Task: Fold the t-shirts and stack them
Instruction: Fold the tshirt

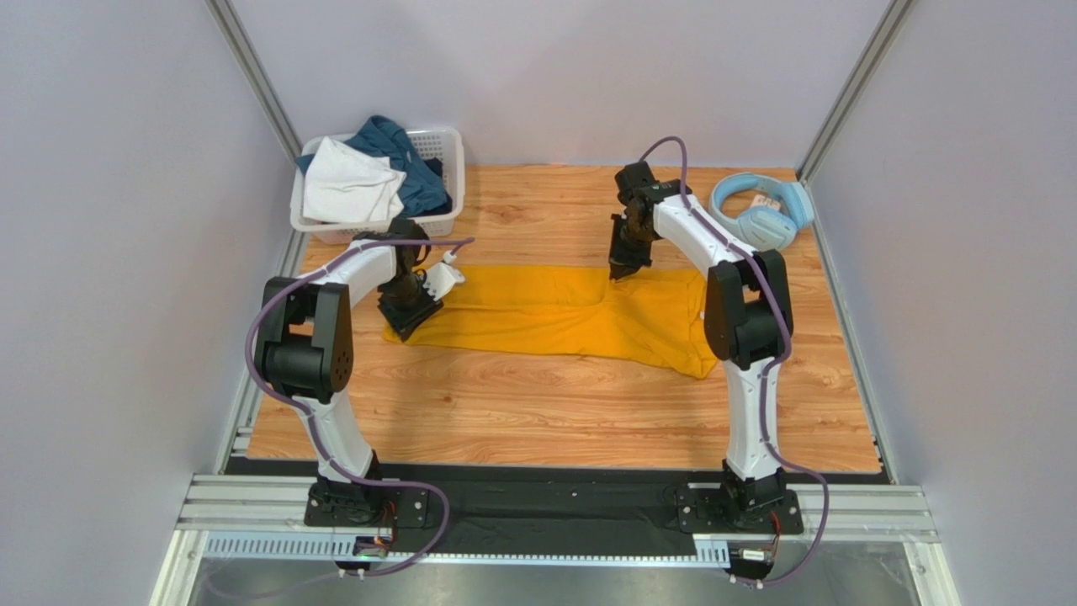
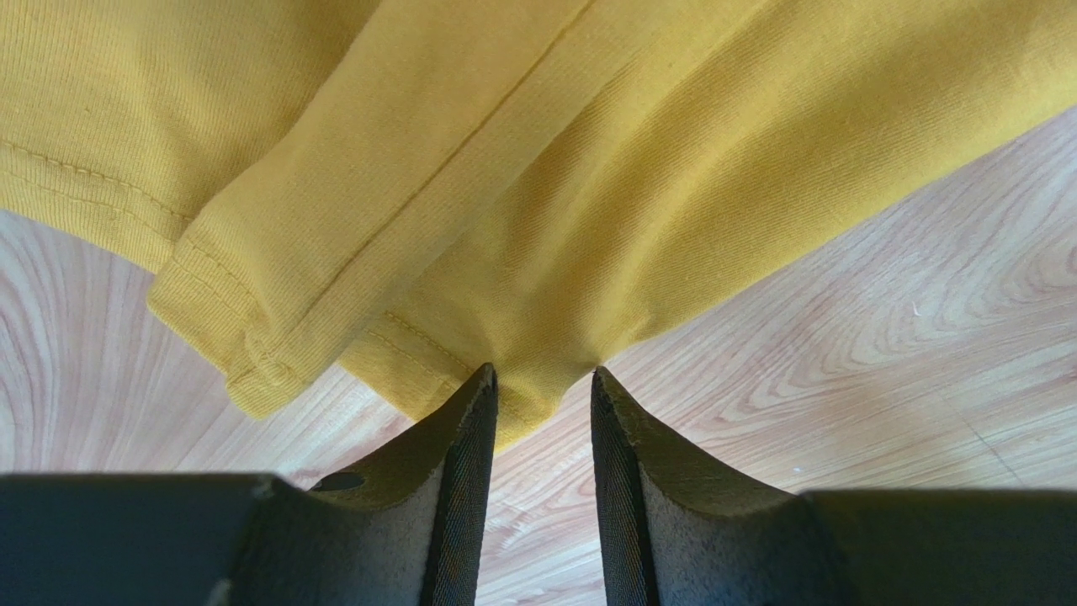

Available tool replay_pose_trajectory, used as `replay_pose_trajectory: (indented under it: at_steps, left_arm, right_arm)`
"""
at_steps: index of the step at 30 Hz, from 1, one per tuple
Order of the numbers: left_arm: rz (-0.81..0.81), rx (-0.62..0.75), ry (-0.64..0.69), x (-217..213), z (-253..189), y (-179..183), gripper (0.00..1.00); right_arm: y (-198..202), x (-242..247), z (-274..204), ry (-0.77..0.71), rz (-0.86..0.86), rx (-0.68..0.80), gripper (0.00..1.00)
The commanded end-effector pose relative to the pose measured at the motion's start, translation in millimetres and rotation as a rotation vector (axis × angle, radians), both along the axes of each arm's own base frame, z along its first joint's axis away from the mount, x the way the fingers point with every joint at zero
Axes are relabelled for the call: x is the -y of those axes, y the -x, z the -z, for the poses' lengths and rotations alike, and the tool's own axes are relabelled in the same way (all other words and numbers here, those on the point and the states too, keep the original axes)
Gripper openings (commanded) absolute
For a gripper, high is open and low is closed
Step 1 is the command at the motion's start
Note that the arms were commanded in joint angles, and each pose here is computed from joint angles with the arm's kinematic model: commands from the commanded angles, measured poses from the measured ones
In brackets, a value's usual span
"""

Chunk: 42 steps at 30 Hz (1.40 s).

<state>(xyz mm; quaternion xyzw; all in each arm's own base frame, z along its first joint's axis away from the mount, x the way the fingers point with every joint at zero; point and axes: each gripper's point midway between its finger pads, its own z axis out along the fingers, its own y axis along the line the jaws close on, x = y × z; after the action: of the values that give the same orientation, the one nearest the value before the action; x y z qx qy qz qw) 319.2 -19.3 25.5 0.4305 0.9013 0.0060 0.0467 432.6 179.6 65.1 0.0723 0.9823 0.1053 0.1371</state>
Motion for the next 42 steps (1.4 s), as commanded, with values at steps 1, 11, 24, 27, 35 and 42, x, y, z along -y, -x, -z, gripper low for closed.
replay_pose_trajectory:
  at_steps: [1, 11, 24, 27, 35, 42]
  left_arm:
    - [0.015, 0.047, -0.005, -3, -13, -10, 0.4]
    - [0.018, 0.027, -0.009, -4, -9, -7, 0.4]
    - [0.024, 0.023, 0.002, -2, -12, -6, 0.4]
    - [0.024, 0.024, 0.003, -2, -12, -6, 0.4]
    - [0.018, 0.019, 0.005, -1, -10, -5, 0.4]
    - [0.024, 0.019, -0.006, -4, -11, -3, 0.39]
  right_arm:
    - [-10, -2, 8, 0.013, -0.031, -0.015, 0.19]
    - [-15, 34, -21, 0.084, 0.068, 0.011, 0.55]
    - [-1, 70, -75, 0.042, 0.216, 0.154, 0.64]
    - [21, 63, -53, -0.004, 0.218, 0.073, 0.61]
    - [72, 56, -7, -0.059, 0.232, -0.075, 0.57]
    - [96, 69, -11, -0.018, 0.259, -0.059, 0.57]
